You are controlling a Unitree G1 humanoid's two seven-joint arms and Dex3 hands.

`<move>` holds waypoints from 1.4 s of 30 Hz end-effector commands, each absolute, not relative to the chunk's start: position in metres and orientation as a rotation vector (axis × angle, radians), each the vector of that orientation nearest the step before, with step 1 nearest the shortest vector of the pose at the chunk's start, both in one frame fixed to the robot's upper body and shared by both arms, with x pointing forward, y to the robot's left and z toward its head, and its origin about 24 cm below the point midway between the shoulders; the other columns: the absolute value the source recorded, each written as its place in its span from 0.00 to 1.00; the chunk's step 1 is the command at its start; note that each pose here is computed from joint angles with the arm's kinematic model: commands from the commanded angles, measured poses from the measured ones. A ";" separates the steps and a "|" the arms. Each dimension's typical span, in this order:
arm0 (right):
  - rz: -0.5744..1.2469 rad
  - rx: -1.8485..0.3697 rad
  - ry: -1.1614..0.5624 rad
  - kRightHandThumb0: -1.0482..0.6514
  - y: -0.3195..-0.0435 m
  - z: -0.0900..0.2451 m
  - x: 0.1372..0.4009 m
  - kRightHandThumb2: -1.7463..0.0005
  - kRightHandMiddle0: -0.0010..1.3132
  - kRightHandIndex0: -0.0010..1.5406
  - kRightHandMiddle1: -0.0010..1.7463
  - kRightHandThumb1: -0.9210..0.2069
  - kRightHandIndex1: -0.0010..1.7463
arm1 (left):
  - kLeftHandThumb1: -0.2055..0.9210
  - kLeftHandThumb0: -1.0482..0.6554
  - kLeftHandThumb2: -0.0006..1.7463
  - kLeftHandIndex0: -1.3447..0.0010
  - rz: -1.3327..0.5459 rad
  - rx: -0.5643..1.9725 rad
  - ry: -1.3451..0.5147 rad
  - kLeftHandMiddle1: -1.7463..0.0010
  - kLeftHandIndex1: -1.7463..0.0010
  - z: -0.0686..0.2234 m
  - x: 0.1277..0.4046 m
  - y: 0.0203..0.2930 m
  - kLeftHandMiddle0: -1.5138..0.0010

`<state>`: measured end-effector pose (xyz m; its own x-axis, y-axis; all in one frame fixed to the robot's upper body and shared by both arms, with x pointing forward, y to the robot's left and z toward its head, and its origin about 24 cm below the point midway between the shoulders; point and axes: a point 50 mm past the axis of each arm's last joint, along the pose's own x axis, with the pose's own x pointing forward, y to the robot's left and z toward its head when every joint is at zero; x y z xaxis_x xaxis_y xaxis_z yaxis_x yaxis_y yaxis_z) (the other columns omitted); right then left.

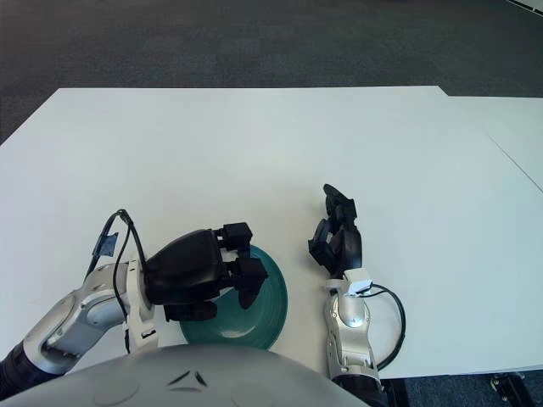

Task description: Put the charger into the plate.

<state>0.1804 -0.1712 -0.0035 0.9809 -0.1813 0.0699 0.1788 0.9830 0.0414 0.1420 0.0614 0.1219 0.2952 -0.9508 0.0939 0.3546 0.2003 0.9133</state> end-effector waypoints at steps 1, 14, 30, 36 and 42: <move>-0.194 0.063 0.117 0.13 -0.161 -0.039 0.161 0.48 0.00 0.17 0.45 0.00 0.00 | 0.29 0.61 0.89 0.61 -1.103 0.862 -0.856 0.00 0.00 0.127 0.131 0.055 0.50; -0.156 0.049 0.152 0.12 -0.153 -0.040 0.167 0.44 0.00 0.18 0.44 0.00 0.00 | 0.95 0.10 0.44 0.96 -1.059 0.788 -0.744 0.55 0.42 0.123 0.132 0.059 0.88; -0.034 0.421 0.217 0.18 -0.098 -0.030 0.157 0.41 0.00 0.18 0.42 0.00 0.01 | 1.00 0.00 0.44 1.00 -0.958 0.848 -0.815 0.99 0.89 0.130 0.138 0.065 0.96; 0.060 0.678 0.132 0.19 -0.091 -0.019 0.161 0.41 0.00 0.19 0.41 0.00 0.01 | 1.00 0.00 0.43 1.00 -0.945 0.848 -0.817 1.00 0.97 0.128 0.139 0.067 1.00; 0.119 0.642 0.047 0.19 -0.105 0.008 0.174 0.40 0.00 0.18 0.36 0.00 0.00 | 1.00 0.00 0.41 1.00 -0.961 0.848 -0.787 1.00 1.00 0.130 0.139 0.069 1.00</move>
